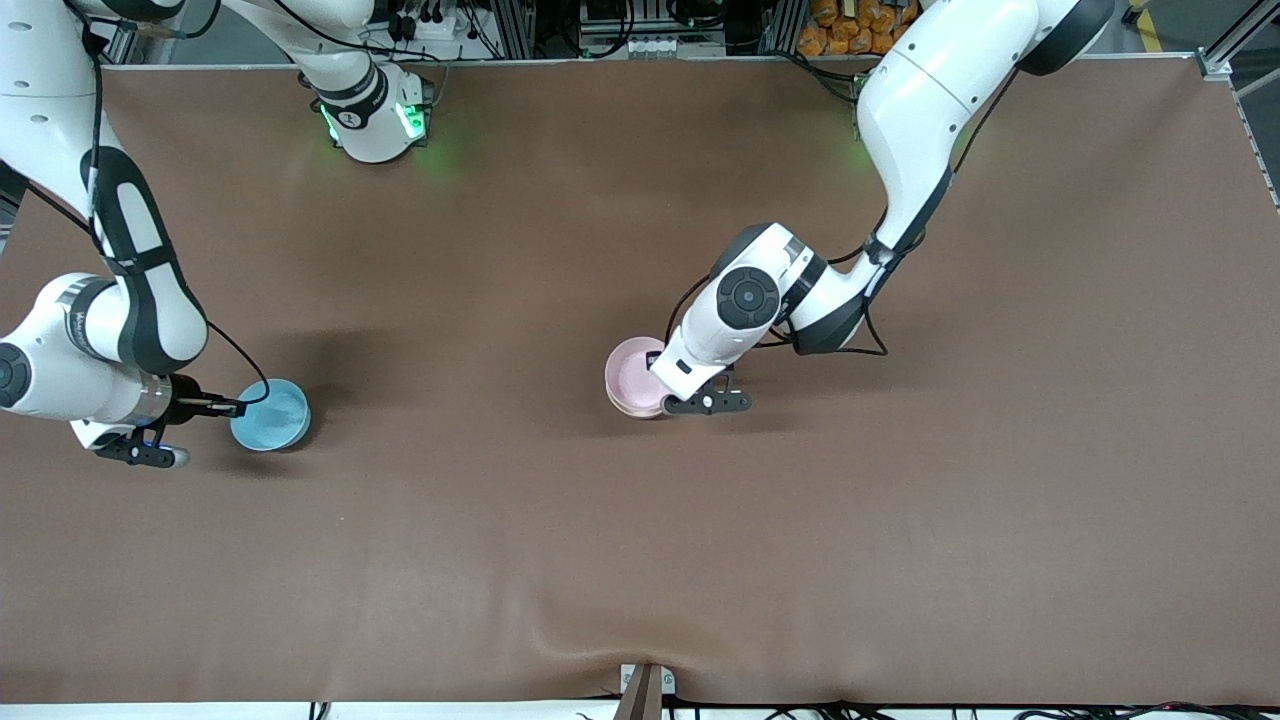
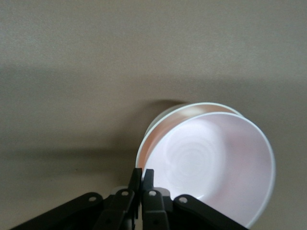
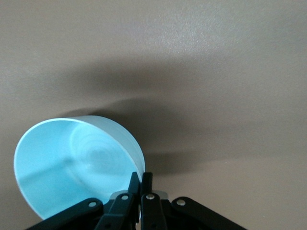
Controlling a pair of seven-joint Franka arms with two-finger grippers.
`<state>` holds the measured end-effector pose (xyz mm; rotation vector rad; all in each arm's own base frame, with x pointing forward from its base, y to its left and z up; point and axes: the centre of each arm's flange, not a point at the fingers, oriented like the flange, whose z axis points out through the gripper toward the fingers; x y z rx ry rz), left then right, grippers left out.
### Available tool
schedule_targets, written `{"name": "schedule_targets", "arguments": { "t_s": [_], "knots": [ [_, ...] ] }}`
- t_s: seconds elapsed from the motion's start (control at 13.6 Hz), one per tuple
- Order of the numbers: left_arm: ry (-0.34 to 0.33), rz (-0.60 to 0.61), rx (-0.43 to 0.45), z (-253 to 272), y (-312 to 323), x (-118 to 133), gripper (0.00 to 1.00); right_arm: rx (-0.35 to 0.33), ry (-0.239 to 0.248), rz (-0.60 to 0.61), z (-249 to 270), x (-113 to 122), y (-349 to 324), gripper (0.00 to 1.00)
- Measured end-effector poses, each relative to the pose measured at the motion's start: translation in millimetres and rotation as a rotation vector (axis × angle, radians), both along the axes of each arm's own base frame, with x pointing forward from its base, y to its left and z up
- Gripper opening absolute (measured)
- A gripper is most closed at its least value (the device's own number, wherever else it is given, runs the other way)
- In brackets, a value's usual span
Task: Stack pink and blue bowls on white bowl
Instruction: 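Release the pink bowl into the white bowl while the right gripper lifts the blue bowl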
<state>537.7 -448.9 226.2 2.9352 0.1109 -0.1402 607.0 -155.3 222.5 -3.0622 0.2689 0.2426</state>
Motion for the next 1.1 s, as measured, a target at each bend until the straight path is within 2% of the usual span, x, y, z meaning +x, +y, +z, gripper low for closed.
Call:
{"name": "schedule_targets", "arguments": {
  "t_s": [0.07, 0.22, 0.37, 0.51, 0.73, 0.88, 1.03, 1.1],
  "knots": [
    [-0.002, 0.002, -0.004, -1.7, -0.4, 1.1, 0.07, 0.000, -0.002, 0.001, 9.0, 0.1, 0.2, 0.03],
    [-0.018, 0.015, -0.018, 6.3, -2.6, 7.2, 0.22, 0.000, -0.012, 0.007, 37.3, 0.7, 3.7, 0.03],
    [-0.042, 0.064, -0.037, 27.1, -5.0, 17.5, 0.46, 0.002, -0.021, 0.022, 66.9, 0.9, 14.1, 0.03],
    [-0.051, 0.088, -0.021, 64.7, 6.4, 29.0, 0.68, 0.035, -0.032, 0.025, 91.0, 3.0, 40.0, 0.03],
    [-0.014, 0.120, 0.097, 167.9, 65.8, 38.1, 1.00, 0.097, -0.054, -0.021, 116.2, 10.4, 107.7, 0.03],
    [0.028, 0.130, 0.201, 237.9, 103.4, 16.2, 1.00, 0.089, -0.054, -0.072, 126.1, 13.1, 180.5, 0.03],
    [0.023, 0.112, 0.256, 291.7, 142.2, -0.2, 1.00, 0.081, -0.064, -0.106, 130.7, 9.3, 255.1, 0.03],
    [0.012, 0.078, 0.265, 309.9, 169.5, 0.5, 1.00, 0.085, -0.066, -0.116, 131.6, 4.8, 286.5, 0.03]
  ]
}}
